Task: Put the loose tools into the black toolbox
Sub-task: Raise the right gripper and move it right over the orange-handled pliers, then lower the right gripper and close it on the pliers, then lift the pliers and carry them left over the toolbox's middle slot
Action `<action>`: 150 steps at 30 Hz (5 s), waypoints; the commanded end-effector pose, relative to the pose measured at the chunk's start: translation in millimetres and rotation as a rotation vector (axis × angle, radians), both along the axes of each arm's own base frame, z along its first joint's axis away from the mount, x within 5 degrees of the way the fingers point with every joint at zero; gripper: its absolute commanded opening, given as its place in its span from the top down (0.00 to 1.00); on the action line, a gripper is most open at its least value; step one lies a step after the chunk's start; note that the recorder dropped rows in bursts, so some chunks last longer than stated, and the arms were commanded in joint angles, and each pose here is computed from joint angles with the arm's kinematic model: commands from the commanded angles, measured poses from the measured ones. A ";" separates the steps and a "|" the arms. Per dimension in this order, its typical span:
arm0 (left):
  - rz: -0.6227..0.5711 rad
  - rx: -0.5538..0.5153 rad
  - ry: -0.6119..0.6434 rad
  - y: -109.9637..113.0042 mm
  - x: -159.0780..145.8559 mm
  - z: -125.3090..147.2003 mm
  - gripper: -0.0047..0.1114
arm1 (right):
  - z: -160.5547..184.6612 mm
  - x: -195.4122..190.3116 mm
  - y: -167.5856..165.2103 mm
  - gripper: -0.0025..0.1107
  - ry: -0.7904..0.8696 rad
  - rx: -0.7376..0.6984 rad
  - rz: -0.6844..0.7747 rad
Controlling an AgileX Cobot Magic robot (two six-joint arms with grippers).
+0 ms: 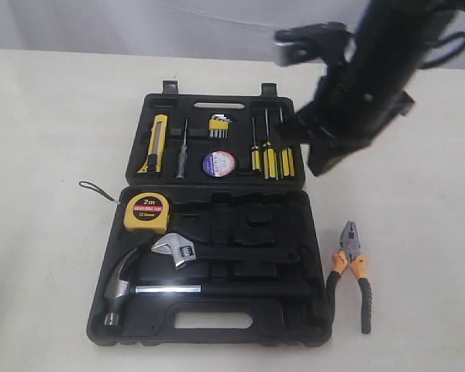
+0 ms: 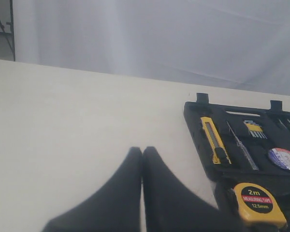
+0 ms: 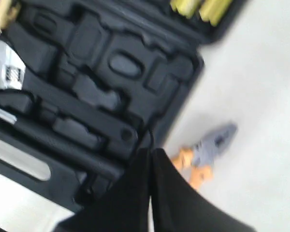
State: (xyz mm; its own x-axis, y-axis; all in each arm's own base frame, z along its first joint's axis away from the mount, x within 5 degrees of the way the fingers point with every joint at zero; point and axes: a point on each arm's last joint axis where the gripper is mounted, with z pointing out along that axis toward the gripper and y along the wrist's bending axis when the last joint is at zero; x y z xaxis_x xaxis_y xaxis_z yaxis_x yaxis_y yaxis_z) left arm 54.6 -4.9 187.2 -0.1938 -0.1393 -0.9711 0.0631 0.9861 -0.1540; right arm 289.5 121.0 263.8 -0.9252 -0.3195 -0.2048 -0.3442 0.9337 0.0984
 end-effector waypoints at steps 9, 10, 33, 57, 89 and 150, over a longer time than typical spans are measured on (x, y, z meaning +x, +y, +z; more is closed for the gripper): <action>-0.005 0.001 0.000 -0.3 0.1 1.5 0.96 | -59.2 -55.7 -50.1 0.98 -0.023 -0.057 -0.336; -0.005 0.001 0.000 -0.3 0.1 1.5 0.96 | -60.4 -54.0 -49.5 0.98 -0.026 -0.045 -0.374; -0.005 0.001 0.000 -0.3 0.1 1.5 0.96 | -131.5 -18.5 -40.5 0.40 -0.004 -0.048 -0.513; -0.005 0.001 0.000 -0.3 0.1 1.5 0.96 | -138.6 -12.6 -42.1 0.40 -0.043 -0.058 -0.546; -0.005 0.001 0.000 -0.3 0.1 1.5 0.96 | -136.4 -22.1 -47.7 0.98 0.025 -0.183 -0.317; -0.006 -0.004 0.000 -0.4 0.1 1.5 0.96 | -77.9 16.1 125.2 0.98 -0.393 -0.184 1.062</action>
State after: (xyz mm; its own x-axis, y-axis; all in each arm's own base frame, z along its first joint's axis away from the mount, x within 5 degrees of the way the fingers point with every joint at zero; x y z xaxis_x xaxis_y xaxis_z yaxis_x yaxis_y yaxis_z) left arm 54.6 -4.9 187.2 -0.1938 -0.1393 -0.9711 0.0631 0.9861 -0.1540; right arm 303.0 246.1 189.0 -0.0955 -0.9486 -0.3017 -0.9433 0.1830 -0.2768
